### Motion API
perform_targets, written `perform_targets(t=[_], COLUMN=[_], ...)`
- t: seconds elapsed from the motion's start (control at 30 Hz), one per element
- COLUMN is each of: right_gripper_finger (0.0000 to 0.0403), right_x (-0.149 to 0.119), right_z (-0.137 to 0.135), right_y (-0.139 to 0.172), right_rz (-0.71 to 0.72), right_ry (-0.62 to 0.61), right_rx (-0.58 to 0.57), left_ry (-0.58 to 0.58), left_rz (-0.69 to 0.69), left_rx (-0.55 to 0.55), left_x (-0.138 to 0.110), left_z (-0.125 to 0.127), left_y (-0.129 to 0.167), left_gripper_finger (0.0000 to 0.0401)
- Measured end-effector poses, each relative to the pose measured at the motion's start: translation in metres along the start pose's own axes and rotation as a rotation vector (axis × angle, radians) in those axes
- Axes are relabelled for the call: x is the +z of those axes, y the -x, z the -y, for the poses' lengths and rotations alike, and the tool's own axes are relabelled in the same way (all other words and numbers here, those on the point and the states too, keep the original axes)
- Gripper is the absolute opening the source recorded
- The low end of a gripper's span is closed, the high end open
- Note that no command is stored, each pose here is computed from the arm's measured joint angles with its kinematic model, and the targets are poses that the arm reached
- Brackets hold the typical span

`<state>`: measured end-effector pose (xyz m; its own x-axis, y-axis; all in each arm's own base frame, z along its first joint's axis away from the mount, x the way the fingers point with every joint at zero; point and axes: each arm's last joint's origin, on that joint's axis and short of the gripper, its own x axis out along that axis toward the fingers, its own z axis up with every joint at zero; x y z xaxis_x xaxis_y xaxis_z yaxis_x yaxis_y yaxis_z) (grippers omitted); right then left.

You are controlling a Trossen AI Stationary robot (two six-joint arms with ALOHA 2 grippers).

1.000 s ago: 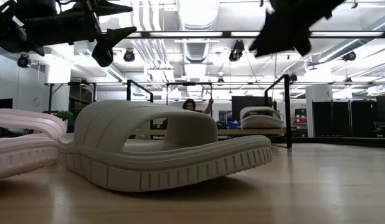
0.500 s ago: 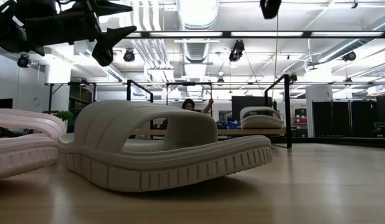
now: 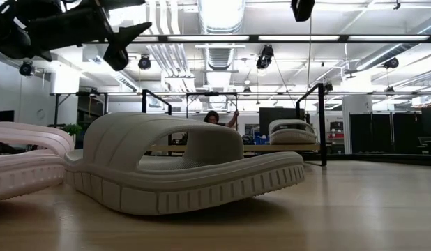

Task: Pick and place slides into the shelf
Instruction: Put the gray slipper on the shelf

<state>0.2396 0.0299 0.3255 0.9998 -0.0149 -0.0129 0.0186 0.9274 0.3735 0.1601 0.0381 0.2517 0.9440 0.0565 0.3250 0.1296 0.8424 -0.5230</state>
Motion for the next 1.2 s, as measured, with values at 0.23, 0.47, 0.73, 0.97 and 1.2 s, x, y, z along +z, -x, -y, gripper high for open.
perform_targets(t=[0.23,0.47,0.73,0.97,1.2], right_gripper_finger=[0.0076,0.0077,0.0069,0.0078,0.0088], right_x=[0.0,0.0,0.001,0.003,0.003], right_z=[0.0,0.0,0.002,0.007,0.009], right_y=[0.0,0.0,0.0,0.001,0.001], right_rz=[-0.001,-0.001,0.031,0.086,0.087], right_ry=[0.019,0.019,0.02,0.034,0.053], right_rx=[-0.001,-0.001,-0.082,-0.227,-0.242], left_ry=[0.06,-0.057,-0.161,-0.112,0.106], left_rz=[0.005,0.062,-0.245,-0.437,-0.551], left_rx=[-0.208,-0.333,-0.174,-0.063,0.013], left_x=[0.019,0.064,0.094,0.108,0.091], left_z=[0.019,0.052,0.072,0.083,0.077], left_y=[-0.005,-0.023,-0.041,-0.038,-0.035], left_gripper_finger=[0.0192,0.0192,0.0192,0.0192,0.0192])
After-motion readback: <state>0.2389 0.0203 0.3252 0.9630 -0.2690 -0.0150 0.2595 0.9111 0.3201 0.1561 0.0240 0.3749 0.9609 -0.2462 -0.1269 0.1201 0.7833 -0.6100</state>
